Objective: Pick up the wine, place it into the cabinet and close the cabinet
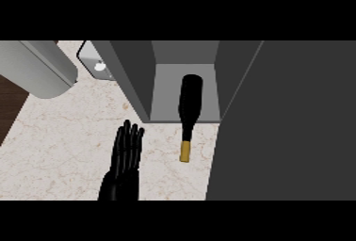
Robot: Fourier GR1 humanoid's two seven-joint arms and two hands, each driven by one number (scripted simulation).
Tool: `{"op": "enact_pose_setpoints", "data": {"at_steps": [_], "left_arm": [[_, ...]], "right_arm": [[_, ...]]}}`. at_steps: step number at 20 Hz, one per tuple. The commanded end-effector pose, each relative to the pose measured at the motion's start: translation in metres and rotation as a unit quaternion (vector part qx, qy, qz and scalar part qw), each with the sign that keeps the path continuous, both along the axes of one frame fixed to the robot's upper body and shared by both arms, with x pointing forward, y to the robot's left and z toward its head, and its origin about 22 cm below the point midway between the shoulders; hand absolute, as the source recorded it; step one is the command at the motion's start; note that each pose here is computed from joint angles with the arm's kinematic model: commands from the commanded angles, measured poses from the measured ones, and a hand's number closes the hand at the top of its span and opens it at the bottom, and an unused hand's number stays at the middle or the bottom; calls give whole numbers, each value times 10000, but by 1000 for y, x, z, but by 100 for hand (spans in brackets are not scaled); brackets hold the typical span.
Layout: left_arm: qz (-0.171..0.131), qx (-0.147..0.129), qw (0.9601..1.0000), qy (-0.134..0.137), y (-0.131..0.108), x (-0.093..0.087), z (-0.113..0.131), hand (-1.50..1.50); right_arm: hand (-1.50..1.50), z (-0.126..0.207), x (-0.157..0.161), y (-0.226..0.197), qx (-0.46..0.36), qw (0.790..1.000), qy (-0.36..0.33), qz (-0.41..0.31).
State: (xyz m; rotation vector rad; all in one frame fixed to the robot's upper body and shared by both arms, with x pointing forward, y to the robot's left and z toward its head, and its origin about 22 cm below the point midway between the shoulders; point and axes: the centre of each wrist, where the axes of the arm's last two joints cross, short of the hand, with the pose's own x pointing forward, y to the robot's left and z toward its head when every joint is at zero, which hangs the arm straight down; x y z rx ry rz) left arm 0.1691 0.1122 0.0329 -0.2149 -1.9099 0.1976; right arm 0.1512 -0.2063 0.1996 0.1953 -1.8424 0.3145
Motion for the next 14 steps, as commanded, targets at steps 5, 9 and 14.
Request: {"op": "enact_pose_setpoints", "data": {"at_steps": [5,9,14], "left_arm": [[-501,81,9987,-64,50,-19,23,-150],[-465,86,9989,-71,62,-34,11,-150],[-323,79,9994,-106,91,-28,27,-150]], "right_arm": [[150,0,-6,2,-63,9970,52,767],[150,-4,-33,4,-137,9958,45,902],[150,-10,-28,14,332,9859,761,1452]]}}
